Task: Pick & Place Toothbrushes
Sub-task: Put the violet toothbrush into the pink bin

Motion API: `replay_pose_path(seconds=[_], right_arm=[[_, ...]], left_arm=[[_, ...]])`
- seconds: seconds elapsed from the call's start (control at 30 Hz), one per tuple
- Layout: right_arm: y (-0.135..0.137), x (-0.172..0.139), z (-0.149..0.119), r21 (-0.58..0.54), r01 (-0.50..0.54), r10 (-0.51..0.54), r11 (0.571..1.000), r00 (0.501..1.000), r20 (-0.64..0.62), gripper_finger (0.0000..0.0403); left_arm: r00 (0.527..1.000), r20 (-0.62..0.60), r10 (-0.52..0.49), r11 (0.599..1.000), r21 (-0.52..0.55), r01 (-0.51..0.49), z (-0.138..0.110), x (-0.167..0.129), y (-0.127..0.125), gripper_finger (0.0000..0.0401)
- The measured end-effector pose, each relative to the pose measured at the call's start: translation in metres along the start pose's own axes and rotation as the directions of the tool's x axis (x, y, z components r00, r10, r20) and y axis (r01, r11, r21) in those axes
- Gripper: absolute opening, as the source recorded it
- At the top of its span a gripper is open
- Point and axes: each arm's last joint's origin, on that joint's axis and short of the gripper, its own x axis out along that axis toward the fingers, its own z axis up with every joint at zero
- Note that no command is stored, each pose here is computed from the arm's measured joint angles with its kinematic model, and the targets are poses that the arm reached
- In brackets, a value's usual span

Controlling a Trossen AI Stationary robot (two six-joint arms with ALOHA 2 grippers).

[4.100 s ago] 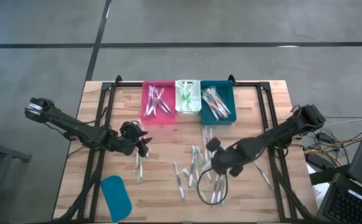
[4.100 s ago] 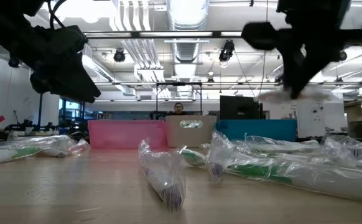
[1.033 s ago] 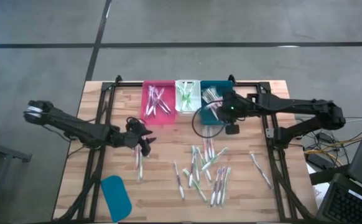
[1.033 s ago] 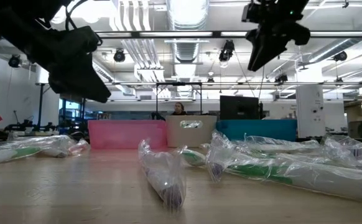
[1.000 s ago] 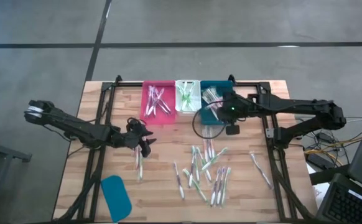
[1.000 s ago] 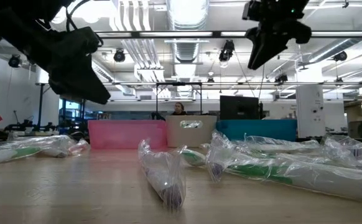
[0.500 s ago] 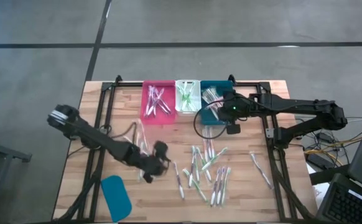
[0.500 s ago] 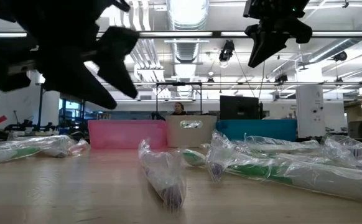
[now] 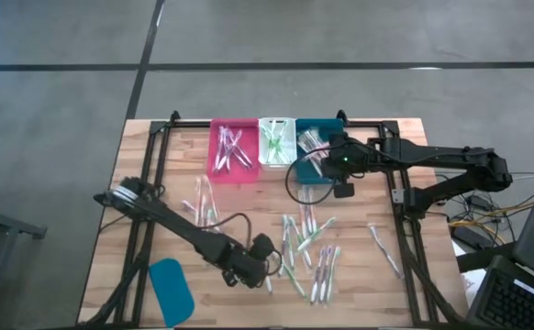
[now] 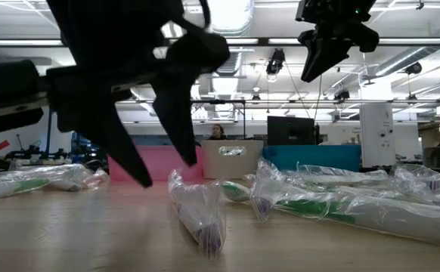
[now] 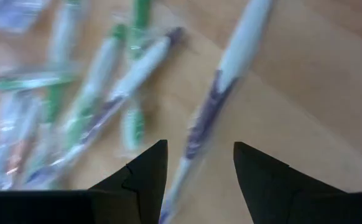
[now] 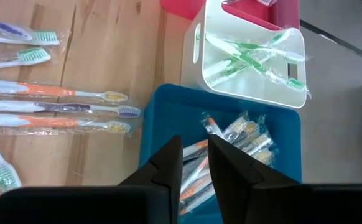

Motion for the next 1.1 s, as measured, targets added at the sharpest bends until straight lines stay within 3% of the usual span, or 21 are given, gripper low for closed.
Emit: replay_pose_path(seconds=[0.2,0.4,0.57,0.73,0.9,1.0,1.1], right_arm=[[0.0,0.0,0.0,0.004,0.0,0.0,1.0,1.0,0.0,0.0084],[0.001,0.001,-0.001,0.004,-0.003,0.003,1.0,1.0,-0.006,0.0085],[0.002,0.002,-0.003,0.005,-0.007,0.007,1.0,1.0,-0.015,0.0068],[0.002,0.002,-0.003,0.004,-0.009,0.009,1.0,1.0,-0.019,0.0049],[0.002,0.003,-0.004,0.004,-0.01,0.01,1.0,1.0,-0.022,0.0036],[0.003,0.004,-0.004,0.003,-0.012,0.012,1.0,1.0,-0.026,0.0032],[0.003,0.005,-0.006,-0.001,-0.015,0.014,1.0,0.999,-0.032,0.0028]], left_arm=[[0.995,-0.056,-0.078,0.995,0.058,0.082,0.011,0.017,0.004,0.0188],[0.978,-0.039,-0.206,0.978,0.003,0.206,0.008,0.027,0.018,0.0177],[0.957,-0.023,-0.289,0.956,-0.06,0.287,0.0,0.03,0.029,0.0135],[0.924,-0.147,-0.352,0.932,-0.145,0.332,-0.019,0.023,0.034,0.0074],[0.905,-0.244,-0.348,0.931,-0.203,0.303,-0.032,0.005,0.041,0.0014],[0.907,-0.289,-0.306,0.946,-0.197,0.257,-0.038,-0.008,0.046,0.0011],[0.919,-0.34,-0.2,0.979,-0.106,0.174,-0.044,-0.023,0.052,0.0011]])
